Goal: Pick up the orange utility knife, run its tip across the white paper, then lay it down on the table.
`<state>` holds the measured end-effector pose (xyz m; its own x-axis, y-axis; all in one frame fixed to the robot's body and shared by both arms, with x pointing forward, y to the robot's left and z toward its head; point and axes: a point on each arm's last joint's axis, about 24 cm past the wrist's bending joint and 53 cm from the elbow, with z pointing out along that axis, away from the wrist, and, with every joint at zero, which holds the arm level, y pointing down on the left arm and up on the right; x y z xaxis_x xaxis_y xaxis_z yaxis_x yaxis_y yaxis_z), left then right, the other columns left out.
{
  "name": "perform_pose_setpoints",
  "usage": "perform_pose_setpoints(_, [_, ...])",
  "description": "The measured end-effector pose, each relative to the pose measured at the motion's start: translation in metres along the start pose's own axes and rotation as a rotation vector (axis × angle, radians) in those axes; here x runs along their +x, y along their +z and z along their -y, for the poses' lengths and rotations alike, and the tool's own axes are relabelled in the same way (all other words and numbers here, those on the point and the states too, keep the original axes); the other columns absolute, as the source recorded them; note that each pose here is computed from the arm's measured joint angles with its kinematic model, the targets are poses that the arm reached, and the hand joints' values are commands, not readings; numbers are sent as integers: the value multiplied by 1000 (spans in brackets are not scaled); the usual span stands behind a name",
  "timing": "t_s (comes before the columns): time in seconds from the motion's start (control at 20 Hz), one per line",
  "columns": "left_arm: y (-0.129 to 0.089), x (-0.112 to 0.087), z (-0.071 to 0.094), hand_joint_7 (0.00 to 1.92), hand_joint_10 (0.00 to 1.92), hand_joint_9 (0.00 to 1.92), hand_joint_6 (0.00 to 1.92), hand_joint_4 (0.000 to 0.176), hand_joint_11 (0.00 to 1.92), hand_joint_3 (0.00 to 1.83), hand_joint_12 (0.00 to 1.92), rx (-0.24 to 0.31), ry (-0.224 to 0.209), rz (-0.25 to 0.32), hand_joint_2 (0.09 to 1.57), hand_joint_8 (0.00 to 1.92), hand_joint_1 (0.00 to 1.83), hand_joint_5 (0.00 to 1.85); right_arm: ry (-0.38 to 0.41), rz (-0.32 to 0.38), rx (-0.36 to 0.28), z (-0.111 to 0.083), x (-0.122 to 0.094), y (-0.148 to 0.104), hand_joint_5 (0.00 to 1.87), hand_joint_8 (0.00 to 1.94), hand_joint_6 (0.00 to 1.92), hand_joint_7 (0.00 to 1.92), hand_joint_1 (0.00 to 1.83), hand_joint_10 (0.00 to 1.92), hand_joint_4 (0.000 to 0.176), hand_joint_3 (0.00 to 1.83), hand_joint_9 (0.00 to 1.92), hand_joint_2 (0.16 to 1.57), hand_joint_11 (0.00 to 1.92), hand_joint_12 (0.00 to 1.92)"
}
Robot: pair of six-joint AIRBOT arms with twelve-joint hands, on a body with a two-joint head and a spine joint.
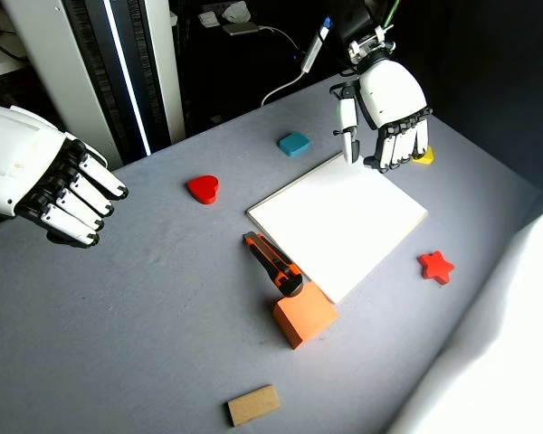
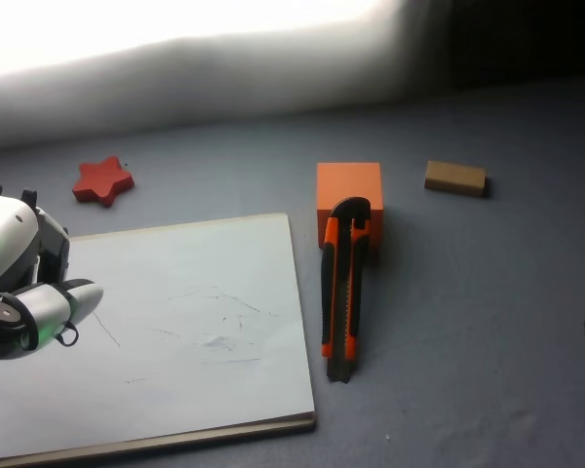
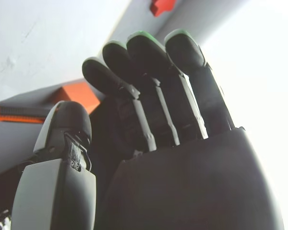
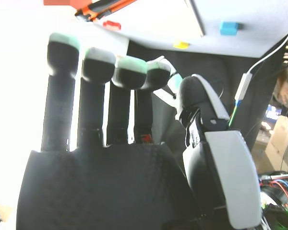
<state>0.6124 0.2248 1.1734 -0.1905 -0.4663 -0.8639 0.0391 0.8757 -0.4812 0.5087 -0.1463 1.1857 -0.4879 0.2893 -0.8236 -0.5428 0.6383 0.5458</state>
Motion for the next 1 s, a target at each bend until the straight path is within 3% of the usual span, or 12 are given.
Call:
perform_pose_setpoints(0.05, [0,0,0,78,128,55,34,28,0,208,613,0,0,0,1143,60,20,35,3,-1,-4,-1,1,1,0,6,0,0,170,48,0,384,0,1046,0,38])
perform_pose_setpoints(0.1, [0,0,0,104,33,97,4,27,0,36,603,0,1,0,1235,3,5,45,-4,-5,-10,-2,3,1,0,0,0,0,156,5,0,196,6,1146,0,1])
perform_pose_setpoints(0.2, [-1,3,-3,88,12,107,1,26,0,9,609,-7,4,-9,1248,1,0,46,-33,2,-18,-4,1,1,0,0,0,0,175,6,0,114,8,1186,0,0])
perform_pose_setpoints(0.4, [-1,2,-2,91,5,112,2,31,0,4,607,-4,7,-3,1254,0,6,38,-103,59,-54,-6,-17,4,0,0,0,0,340,5,0,92,2,1177,0,0])
perform_pose_setpoints(0.45, [-1,1,-3,86,5,112,2,30,0,4,604,-7,5,-3,1254,0,0,38,-160,44,-76,-3,-13,8,0,0,0,0,420,3,0,85,1,1167,0,0])
perform_pose_setpoints(0.55, [-1,1,-5,98,7,120,1,31,0,1,605,-11,10,0,1249,5,0,36,-263,-1,-116,2,-4,14,0,0,0,0,747,0,0,73,0,1137,0,0])
perform_pose_setpoints(0.65, [-1,4,-12,99,4,119,0,33,0,0,626,-24,21,-11,1247,0,0,36,-357,-33,-152,8,-2,26,0,0,0,0,1039,0,0,73,0,1125,0,0])
perform_pose_setpoints(0.85, [-1,5,-15,97,2,119,1,31,0,4,596,-32,22,-13,1259,0,0,37,-437,-33,-183,11,-35,60,0,0,0,0,1096,0,0,67,0,1099,0,0])
perform_pose_setpoints(1.0, [0,4,-14,101,1,122,1,32,0,1,626,-27,25,-11,1257,2,0,42,-436,-109,-220,-3,-51,95,0,0,0,0,1084,0,0,75,0,1103,0,0])
